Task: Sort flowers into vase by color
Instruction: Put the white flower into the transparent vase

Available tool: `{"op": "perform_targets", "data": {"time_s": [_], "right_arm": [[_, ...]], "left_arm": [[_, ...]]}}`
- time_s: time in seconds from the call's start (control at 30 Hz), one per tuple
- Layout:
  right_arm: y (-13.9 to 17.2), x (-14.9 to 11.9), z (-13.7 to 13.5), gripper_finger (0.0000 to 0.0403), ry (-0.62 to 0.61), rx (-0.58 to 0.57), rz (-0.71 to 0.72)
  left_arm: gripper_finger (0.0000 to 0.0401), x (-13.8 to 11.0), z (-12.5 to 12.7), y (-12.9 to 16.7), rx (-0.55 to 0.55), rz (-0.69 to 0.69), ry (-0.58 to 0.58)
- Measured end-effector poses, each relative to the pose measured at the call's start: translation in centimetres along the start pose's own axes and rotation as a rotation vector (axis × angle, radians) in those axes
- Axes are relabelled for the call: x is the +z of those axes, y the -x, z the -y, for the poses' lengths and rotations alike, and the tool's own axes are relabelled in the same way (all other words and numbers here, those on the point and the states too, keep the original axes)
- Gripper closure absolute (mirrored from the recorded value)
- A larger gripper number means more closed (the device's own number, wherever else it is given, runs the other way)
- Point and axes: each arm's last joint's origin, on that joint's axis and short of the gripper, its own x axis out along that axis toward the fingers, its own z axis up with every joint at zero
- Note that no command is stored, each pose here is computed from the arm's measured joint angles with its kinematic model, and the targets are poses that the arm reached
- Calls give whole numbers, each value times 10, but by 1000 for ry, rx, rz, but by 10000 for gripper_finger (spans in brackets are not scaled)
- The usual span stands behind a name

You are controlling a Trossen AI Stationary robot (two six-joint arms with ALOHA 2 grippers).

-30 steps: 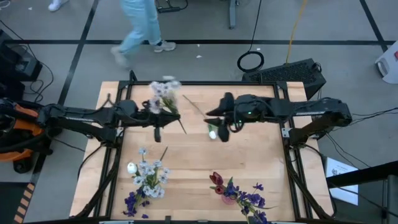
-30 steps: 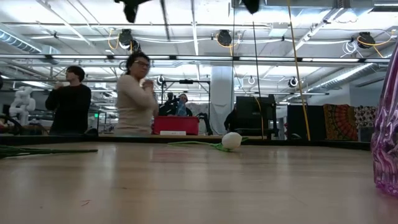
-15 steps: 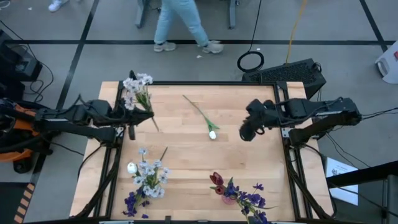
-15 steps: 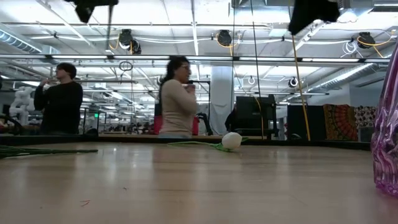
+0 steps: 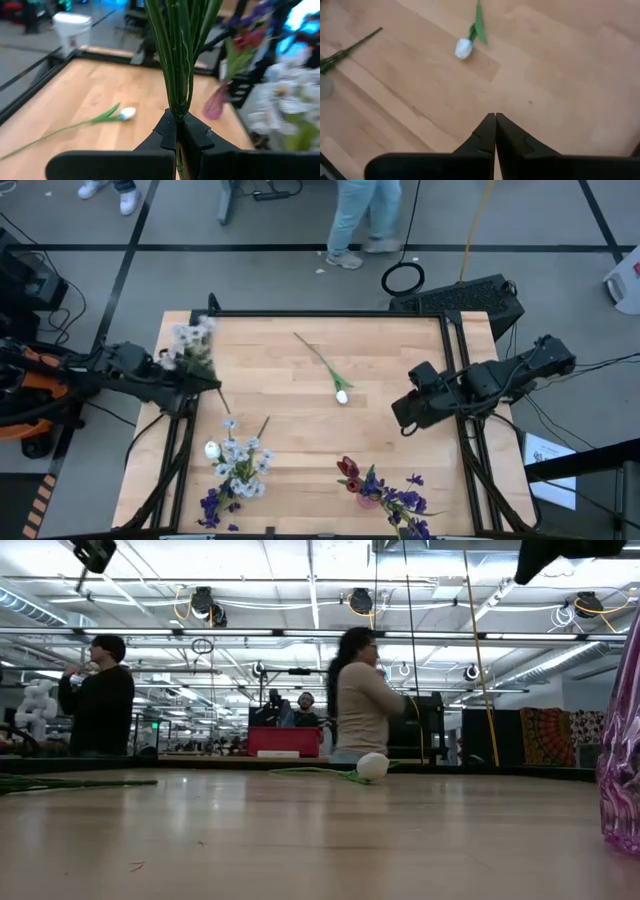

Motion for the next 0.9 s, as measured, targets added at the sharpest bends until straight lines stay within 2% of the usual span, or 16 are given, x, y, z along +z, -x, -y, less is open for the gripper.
{"op": "perform_targets", "data": {"time_s": [0.23, 0.43, 0.57, 0.9], "right_arm": [[3, -15, -2, 402, -129, -14, -53], [6, -25, -6, 402, -241, 10, -61], [2, -33, -13, 402, -267, 2, -68], [-8, -51, -27, 403, -300, -28, -78]], "left_arm": [[397, -26, -2, 15, -142, 49, 43], [397, -46, -1, 6, -286, 67, 100], [397, -50, 2, -1, -369, 92, 95], [397, -45, 11, -5, -491, 107, 78]]}}
